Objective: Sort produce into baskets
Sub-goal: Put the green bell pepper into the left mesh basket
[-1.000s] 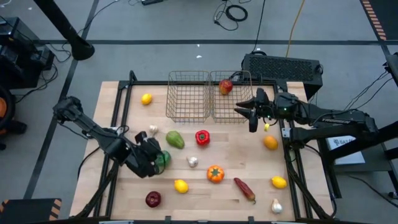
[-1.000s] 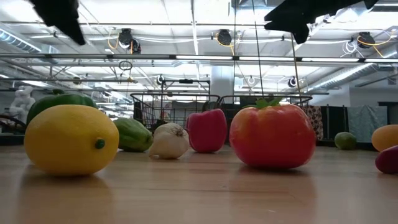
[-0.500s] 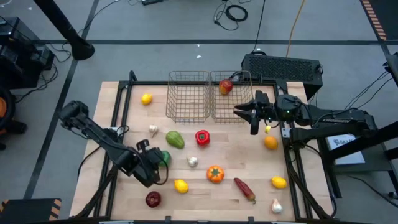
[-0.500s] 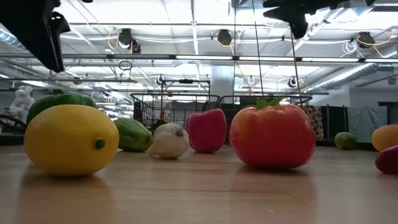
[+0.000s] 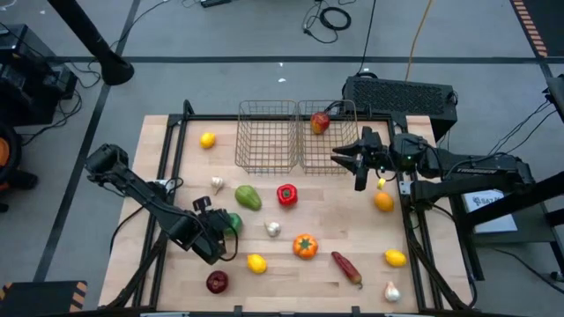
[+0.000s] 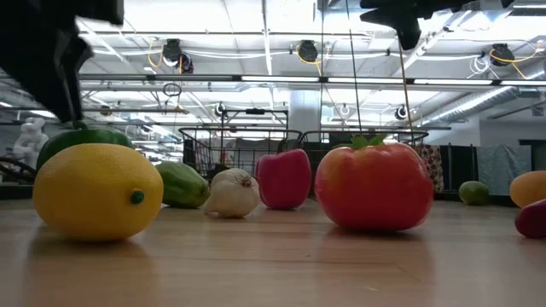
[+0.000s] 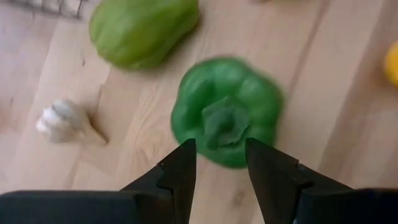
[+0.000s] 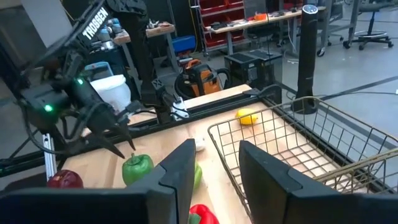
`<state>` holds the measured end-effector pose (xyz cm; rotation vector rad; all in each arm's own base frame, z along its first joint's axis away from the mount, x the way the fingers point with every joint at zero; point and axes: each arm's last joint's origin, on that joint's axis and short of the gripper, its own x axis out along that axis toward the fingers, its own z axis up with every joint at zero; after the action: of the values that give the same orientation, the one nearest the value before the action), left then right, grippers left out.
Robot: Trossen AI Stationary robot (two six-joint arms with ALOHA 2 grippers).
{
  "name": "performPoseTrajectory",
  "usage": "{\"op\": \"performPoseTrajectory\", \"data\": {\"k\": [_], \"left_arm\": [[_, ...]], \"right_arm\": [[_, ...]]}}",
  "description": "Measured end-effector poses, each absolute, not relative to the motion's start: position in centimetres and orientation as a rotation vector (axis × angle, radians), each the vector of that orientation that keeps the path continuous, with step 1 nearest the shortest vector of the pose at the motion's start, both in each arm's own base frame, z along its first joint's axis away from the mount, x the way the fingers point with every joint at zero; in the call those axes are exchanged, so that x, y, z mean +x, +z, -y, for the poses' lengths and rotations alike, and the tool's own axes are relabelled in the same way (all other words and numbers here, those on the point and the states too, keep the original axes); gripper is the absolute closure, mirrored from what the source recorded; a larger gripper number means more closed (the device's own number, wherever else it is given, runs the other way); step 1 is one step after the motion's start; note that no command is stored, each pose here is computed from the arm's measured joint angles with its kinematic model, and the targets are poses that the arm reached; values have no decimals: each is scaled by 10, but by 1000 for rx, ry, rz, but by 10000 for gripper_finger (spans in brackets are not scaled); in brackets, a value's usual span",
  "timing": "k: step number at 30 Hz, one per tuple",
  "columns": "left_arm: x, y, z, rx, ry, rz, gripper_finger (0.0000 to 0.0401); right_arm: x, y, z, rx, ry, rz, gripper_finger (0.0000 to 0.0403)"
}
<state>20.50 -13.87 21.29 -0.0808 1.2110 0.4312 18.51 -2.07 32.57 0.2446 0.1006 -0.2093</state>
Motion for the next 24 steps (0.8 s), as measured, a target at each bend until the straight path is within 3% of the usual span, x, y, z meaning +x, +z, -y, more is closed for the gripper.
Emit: {"op": "performPoseTrajectory", "data": {"k": [11, 24], "left_arm": [[205, 209, 138, -99, 440, -1196, 291], [221, 209, 128, -178, 409, -1173, 294]], "right_arm": [[185, 328, 21, 215, -206, -85, 287], [185, 329, 21, 215, -205, -69, 287]]}}
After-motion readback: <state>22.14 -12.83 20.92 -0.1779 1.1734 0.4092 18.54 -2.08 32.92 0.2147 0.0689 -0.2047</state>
